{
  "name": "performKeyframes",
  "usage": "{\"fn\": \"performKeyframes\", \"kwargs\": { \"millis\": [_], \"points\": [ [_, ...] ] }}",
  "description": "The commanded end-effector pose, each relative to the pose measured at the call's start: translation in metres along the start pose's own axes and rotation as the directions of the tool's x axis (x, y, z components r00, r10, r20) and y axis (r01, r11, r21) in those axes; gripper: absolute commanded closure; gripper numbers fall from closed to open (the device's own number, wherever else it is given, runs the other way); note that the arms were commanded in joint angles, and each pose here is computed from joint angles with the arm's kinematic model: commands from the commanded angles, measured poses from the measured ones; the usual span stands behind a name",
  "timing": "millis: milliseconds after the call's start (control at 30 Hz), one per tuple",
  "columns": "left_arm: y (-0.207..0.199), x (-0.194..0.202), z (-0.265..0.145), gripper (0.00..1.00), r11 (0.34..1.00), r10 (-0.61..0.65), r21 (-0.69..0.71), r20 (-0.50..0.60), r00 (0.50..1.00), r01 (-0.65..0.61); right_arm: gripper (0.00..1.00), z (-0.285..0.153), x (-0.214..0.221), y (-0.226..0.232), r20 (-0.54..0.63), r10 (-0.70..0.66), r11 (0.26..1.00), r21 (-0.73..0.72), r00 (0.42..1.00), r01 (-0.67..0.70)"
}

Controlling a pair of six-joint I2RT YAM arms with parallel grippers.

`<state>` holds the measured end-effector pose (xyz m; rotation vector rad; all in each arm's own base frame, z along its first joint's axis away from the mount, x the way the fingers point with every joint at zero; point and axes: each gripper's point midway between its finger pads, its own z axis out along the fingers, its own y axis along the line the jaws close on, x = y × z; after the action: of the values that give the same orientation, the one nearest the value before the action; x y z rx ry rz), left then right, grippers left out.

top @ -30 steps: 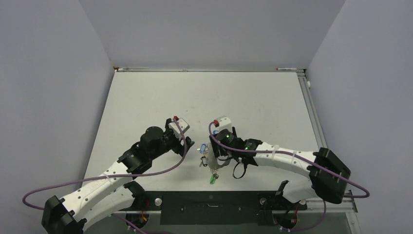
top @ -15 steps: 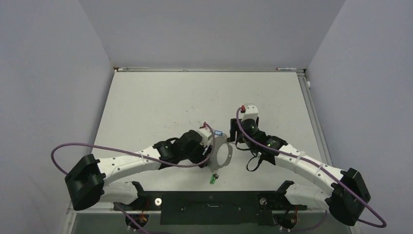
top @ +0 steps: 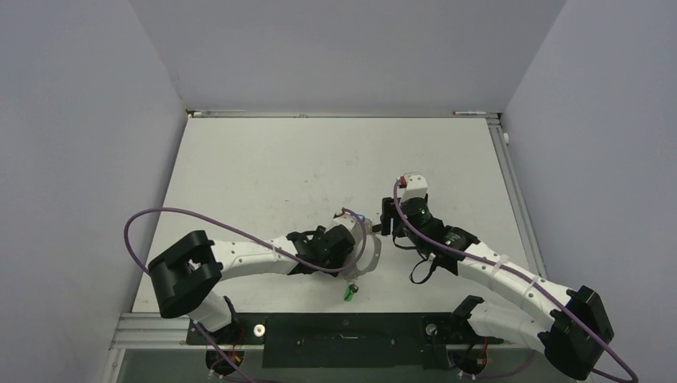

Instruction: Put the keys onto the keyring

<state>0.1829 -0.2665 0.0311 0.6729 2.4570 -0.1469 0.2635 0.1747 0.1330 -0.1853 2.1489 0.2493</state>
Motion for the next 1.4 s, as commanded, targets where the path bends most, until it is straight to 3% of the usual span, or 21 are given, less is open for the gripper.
{"fn": "performKeyframes", "kwargs": {
  "millis": [0,333,600,667,800,967,1367],
  "points": [
    [0.006,-0.011,0.01,0.53,0.991,-0.08,-0.101,0.045,0.996,0.084,0.39,-0.004,-0.004,0.0,0.027,0.0,1.0,-0.028,1.0,0.001],
    [0.038,0.003,0.01,0.5,0.943,0.056,-0.327,-0.006,0.998,-0.055,0.4,-0.005,-0.004,0.002,0.021,0.001,0.998,-0.057,1.0,0.0],
    [0.08,-0.015,-0.021,0.5,0.915,-0.044,-0.4,0.045,0.998,0.059,0.4,-0.006,-0.005,0.002,0.024,0.003,0.998,-0.061,1.0,-0.001],
    [0.078,-0.019,-0.027,0.49,0.932,-0.024,-0.36,0.048,0.999,0.039,0.4,-0.006,-0.005,0.002,0.022,0.004,0.998,-0.064,1.0,-0.002],
    [0.039,-0.026,-0.031,0.41,0.992,0.063,-0.112,0.086,0.994,-0.053,0.4,-0.004,-0.003,0.003,0.02,0.003,0.998,-0.066,1.0,-0.002],
    [0.008,-0.029,-0.028,0.36,0.99,0.12,0.062,0.157,0.98,-0.13,0.4,-0.003,-0.002,0.003,0.013,0.004,0.998,-0.07,1.0,-0.003],
    [-0.003,-0.017,0.016,0.47,0.973,0.228,0.033,0.051,0.972,-0.23,0.4,-0.003,-0.003,0.003,0.01,0.005,0.997,-0.076,1.0,-0.004]
  ]
}}
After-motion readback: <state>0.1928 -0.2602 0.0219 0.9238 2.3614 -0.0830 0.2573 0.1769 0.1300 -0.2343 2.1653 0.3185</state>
